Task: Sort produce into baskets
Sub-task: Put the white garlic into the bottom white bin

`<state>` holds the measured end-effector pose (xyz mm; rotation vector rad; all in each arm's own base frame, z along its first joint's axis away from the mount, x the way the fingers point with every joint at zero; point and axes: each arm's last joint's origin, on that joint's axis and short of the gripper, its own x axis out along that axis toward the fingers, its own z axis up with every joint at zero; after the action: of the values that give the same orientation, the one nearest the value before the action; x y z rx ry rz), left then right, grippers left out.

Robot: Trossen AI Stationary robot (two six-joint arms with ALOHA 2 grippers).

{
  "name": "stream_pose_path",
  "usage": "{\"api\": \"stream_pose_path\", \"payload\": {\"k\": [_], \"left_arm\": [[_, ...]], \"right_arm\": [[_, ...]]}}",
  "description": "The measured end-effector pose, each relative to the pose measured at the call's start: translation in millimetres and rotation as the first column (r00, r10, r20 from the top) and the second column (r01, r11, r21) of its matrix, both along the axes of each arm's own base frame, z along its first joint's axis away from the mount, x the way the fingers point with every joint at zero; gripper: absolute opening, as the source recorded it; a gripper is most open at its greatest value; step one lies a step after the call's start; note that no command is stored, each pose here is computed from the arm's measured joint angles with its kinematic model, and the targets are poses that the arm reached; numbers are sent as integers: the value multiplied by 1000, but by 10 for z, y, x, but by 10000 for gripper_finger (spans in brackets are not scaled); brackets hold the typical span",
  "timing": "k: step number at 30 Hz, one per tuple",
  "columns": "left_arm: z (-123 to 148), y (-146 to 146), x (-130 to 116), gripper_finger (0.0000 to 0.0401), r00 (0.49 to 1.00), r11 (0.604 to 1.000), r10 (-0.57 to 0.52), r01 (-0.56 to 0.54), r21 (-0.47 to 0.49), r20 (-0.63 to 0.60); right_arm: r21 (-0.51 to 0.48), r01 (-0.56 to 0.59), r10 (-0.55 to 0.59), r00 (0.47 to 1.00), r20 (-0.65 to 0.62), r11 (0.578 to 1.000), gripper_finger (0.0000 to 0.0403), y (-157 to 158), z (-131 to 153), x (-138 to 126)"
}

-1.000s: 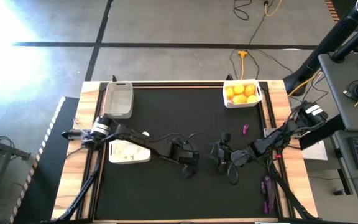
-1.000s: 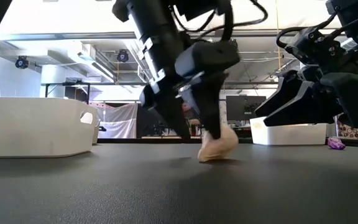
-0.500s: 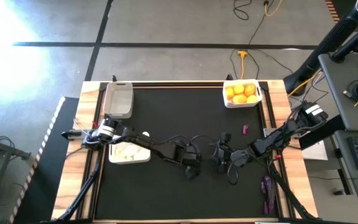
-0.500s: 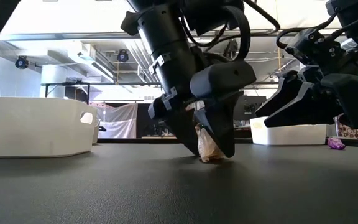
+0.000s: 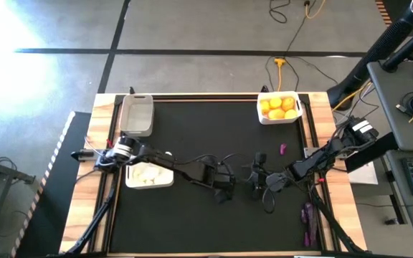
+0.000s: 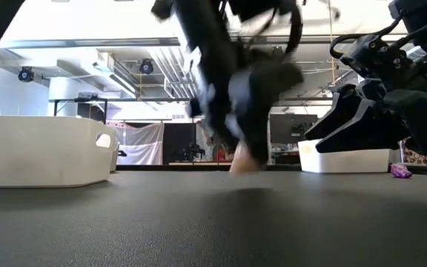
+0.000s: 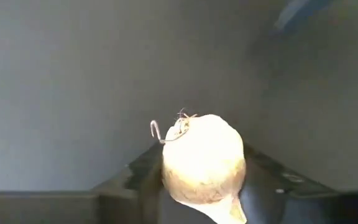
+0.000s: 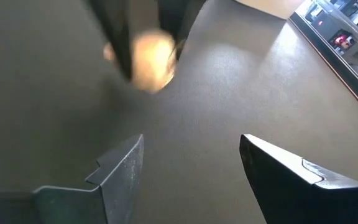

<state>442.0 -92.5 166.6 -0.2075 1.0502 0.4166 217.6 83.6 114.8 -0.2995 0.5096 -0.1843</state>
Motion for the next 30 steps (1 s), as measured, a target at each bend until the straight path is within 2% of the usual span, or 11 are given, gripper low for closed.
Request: {"api": "stream_pose_path", "payload": {"k": [2,4,6,11,13,16,21,25,30], "left_arm": [[254,1,24,117,999,998,-25,26,54,-24],[506,-15,-8,100,997,989,-14,24,145,-69],[744,-33,-88,100,992,969,16,15,247,-123],[1292,-28,-385,110,965,920,156,-65,387,-208],[1398,-34,-417,115,976,920,158,-90,382,-150],[1490,-24,-537,118,979,927,156,-99,363,-133],[1275,84,-858,121,945,913,251,-159,376,-210],[1027,222,-1301,122,872,895,387,-276,352,-300],[666,323,-1849,122,748,827,560,-477,297,-358]], "right_arm": [[-1,0,0,1000,0,1000,255,0,0,0],[-1,0,0,1000,-1,1000,253,0,0,0],[-2,0,0,1000,-1,1000,251,0,0,-1],[-1,4,-4,1000,-16,1000,248,-4,-14,-10],[-4,4,-4,1000,-22,1000,250,-6,-20,-14],[2,10,-10,999,-33,1000,253,-7,-27,-18],[-1,14,-14,998,-54,1000,256,-18,-34,-41],[-3,15,-16,998,-61,1000,251,-20,-40,-45],[-2,17,-17,998,-60,1000,247,-20,-40,-45]]}}
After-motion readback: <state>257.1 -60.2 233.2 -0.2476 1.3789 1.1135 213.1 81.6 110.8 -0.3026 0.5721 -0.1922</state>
